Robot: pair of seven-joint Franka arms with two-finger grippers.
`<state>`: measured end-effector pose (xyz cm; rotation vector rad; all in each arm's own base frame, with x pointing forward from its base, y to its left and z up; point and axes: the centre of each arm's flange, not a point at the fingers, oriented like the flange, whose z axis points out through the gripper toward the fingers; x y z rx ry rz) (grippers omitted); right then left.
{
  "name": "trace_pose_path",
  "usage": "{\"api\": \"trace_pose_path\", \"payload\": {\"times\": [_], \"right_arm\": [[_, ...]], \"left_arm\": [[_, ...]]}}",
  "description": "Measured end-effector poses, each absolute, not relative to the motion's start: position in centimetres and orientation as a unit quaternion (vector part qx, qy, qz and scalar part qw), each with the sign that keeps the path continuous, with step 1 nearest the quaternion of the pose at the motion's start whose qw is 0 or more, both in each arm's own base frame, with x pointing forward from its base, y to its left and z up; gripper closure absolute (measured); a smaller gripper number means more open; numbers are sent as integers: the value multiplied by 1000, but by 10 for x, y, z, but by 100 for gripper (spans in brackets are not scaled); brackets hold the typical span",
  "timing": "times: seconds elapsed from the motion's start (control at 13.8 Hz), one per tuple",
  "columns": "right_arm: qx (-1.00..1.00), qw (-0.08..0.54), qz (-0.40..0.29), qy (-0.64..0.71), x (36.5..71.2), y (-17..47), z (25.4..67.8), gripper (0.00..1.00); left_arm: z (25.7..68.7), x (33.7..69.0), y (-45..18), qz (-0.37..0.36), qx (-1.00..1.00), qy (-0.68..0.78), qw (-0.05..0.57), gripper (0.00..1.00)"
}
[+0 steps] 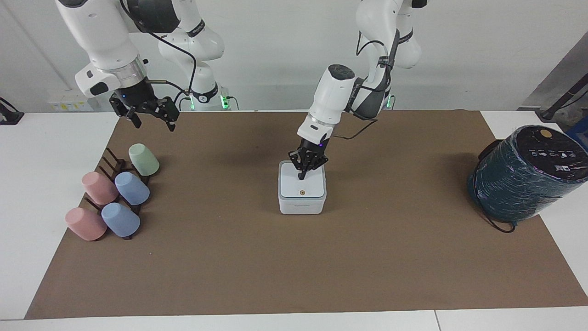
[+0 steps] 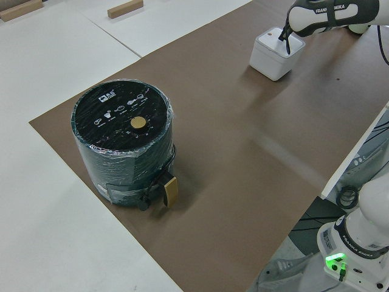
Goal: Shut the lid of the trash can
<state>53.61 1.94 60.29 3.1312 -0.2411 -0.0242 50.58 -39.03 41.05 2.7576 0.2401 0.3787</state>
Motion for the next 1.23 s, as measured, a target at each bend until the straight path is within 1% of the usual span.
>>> {"api": "trace_pose_path", "payload": {"times": [0.22, 0.58, 0.72, 0.87, 1.09, 1.23], "right_arm": [[997, 1, -8, -77, 536, 19, 603, 0], [997, 1, -8, -77, 536, 19, 603, 0], [997, 1, -8, -77, 536, 19, 603, 0], [997, 1, -8, -77, 536, 19, 603, 0], [997, 1, -8, -77, 536, 19, 603, 0], [997, 1, -8, -77, 536, 19, 603, 0]], "left_arm": [[406, 517, -386, 135, 972, 93, 171, 99], [403, 519, -388, 134, 972, 93, 170, 99], [408, 523, -389, 122, 975, 93, 162, 99], [424, 542, -376, 88, 981, 103, 138, 99], [481, 582, -326, 47, 988, 105, 103, 99], [513, 598, -285, 30, 992, 101, 73, 99]]}}
